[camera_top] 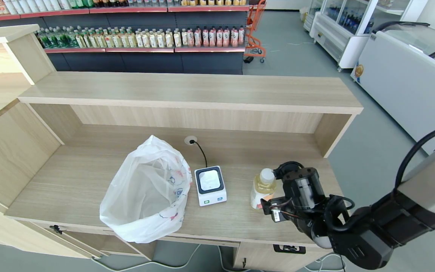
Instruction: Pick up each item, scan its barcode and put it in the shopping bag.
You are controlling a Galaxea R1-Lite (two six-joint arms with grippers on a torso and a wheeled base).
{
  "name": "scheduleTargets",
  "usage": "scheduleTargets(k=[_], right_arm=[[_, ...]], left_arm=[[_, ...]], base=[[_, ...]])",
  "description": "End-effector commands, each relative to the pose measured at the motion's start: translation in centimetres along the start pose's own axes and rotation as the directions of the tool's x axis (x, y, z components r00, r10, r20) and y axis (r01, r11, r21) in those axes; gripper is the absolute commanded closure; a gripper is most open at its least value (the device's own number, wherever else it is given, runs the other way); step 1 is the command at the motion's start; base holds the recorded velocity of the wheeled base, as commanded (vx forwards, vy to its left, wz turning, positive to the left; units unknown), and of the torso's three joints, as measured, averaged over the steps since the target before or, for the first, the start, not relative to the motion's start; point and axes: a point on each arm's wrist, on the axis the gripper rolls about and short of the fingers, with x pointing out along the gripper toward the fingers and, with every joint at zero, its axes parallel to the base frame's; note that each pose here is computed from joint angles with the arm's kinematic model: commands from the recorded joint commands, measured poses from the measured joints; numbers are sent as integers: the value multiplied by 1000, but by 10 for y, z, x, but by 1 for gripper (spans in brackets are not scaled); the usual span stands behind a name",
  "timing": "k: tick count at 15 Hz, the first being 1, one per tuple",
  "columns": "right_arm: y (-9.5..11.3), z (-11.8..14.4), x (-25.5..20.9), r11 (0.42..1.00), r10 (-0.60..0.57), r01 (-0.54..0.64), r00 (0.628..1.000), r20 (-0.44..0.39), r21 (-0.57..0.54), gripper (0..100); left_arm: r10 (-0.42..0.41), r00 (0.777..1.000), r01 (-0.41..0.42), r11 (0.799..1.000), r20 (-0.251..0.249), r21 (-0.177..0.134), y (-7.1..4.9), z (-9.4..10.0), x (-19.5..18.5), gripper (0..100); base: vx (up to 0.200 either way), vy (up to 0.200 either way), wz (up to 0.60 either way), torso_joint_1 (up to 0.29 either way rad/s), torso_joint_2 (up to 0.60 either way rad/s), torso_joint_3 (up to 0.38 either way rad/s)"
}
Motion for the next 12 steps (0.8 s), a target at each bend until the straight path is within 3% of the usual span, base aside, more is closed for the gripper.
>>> scheduleTargets(k=[1, 5, 12], right_arm=[[10, -12, 18, 1000, -7, 7, 1000, -16, -13, 0], [26, -14, 36, 999, 11, -11, 1000, 15, 44, 0], [55, -17, 54, 999, 12, -14, 998, 62, 42, 0]], left_arm=[[0, 1000, 0, 1000, 0, 0, 0, 0, 0, 0], [0, 1000, 0, 1000, 2, 0, 0, 0, 0, 0], [0, 1000, 0, 1000, 0, 0, 0, 0, 0, 0]], base=[[0, 0, 0, 0, 0, 0], [0, 0, 0, 0, 0, 0], [0, 0, 0, 0, 0, 0]])
